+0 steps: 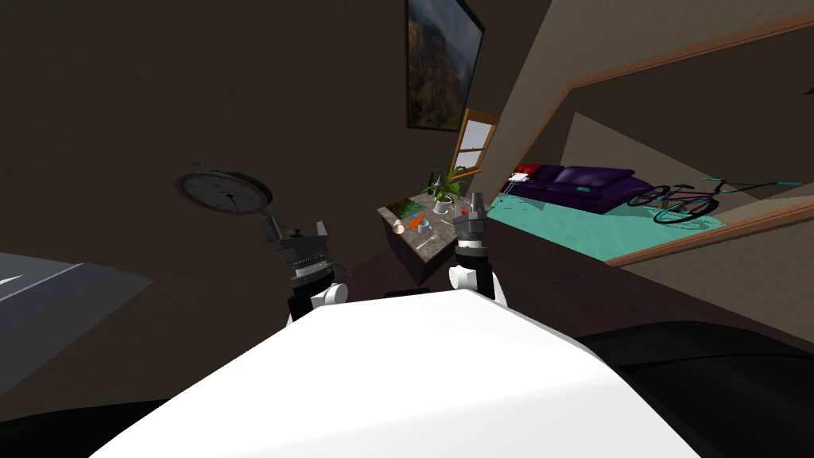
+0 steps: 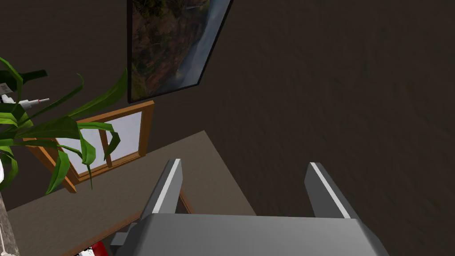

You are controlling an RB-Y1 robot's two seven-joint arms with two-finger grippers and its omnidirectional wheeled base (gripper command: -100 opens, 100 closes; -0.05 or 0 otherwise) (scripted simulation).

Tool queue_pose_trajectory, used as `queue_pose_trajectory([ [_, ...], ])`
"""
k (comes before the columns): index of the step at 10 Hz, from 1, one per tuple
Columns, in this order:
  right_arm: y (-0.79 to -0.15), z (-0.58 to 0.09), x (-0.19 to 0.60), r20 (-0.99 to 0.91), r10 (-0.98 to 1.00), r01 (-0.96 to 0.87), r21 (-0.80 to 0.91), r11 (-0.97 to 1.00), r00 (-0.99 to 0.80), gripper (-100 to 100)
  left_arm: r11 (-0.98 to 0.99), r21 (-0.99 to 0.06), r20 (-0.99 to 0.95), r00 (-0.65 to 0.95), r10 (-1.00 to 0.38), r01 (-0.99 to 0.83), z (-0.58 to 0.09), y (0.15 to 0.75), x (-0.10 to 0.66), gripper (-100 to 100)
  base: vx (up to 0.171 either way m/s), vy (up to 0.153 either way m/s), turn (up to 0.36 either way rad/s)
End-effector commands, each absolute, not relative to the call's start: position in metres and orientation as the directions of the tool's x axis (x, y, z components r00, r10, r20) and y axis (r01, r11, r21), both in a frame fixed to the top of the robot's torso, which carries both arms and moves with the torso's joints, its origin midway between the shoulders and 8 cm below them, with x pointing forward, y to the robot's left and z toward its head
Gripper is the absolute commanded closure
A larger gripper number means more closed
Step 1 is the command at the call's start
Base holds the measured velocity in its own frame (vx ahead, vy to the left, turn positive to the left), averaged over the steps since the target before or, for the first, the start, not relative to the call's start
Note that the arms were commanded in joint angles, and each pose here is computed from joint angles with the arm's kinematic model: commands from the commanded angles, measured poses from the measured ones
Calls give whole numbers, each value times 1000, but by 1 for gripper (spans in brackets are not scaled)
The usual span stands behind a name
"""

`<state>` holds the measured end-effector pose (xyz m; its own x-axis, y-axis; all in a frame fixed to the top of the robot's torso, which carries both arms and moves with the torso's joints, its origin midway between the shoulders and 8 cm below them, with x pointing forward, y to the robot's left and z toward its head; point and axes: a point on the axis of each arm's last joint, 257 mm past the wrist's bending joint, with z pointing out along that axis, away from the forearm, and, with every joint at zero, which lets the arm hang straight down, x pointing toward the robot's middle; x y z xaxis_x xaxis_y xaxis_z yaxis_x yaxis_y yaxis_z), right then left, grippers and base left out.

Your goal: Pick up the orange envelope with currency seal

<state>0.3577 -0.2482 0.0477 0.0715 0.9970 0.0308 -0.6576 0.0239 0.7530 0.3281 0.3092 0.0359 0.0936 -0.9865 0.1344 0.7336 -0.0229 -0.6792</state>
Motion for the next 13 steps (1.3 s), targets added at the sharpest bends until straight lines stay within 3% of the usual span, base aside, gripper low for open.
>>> queue_pose_trajectory([
  [1, -244, 41, 360, -12, 998, -643, 764, 50, 62, -100, -23, -679, 134, 94, -986, 734, 36, 309, 328, 0, -33, -3, 43],
  [5, -239, -1, 370, -169, 984, -562, 809, 169, 53, -100, -23, -679, 134, 93, -987, 734, 36, 309, 328, 0, -130, -15, 113],
  [11, -262, -120, 376, -492, 870, -325, 818, 474, 30, -100, -23, -679, 135, 93, -987, 734, 36, 309, 328, 0, -264, -18, 238],
  [13, -271, -148, 373, -555, 832, -270, 799, 537, 10, -100, -23, -679, 134, 94, -986, 734, 36, 309, 328, 0, -153, 0, 147],
])
